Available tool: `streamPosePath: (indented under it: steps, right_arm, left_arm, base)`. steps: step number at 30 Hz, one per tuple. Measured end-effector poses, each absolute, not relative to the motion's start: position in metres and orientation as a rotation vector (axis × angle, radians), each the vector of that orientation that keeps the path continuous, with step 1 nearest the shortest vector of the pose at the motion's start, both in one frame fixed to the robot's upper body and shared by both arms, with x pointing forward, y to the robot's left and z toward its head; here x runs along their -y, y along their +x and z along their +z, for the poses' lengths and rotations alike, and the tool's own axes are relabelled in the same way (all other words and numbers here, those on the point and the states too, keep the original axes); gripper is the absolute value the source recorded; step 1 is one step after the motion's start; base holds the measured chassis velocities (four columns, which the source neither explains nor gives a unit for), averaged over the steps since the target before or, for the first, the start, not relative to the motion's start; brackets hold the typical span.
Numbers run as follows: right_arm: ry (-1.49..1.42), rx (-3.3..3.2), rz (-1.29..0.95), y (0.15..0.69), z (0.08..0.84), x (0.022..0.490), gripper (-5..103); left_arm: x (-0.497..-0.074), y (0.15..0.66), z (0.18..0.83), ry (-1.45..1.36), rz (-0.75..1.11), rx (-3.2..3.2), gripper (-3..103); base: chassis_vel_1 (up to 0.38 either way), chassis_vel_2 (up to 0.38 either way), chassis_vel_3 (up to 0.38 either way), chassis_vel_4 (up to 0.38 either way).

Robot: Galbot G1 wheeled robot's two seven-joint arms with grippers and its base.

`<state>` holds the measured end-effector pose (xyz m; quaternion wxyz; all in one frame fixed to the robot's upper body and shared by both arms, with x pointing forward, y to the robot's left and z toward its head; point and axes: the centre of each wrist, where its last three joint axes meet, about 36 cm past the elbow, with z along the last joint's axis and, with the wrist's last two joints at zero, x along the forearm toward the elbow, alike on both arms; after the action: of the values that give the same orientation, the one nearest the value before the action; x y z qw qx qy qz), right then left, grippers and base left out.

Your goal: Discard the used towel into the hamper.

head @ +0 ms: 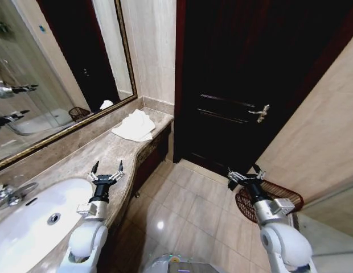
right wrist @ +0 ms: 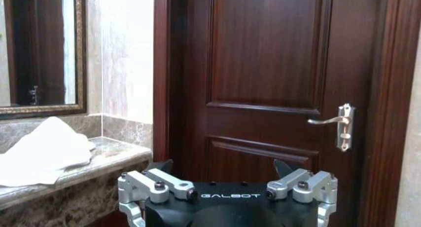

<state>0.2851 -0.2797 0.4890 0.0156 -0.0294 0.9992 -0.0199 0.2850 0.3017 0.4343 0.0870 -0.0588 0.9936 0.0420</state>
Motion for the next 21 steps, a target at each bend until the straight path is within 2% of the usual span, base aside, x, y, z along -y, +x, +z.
streamPosePath:
  steps: [21]
  right_arm:
    - [-0.092, -3.087, -0.048, 0.2836, 0.4903, 0.2796, 100]
  left_arm:
    - [-0.2979, 0.2846, 0.4463, -0.178, 0.141, -2.978, 100]
  base:
    - [-0.109, 0.116, 0.118, -0.111]
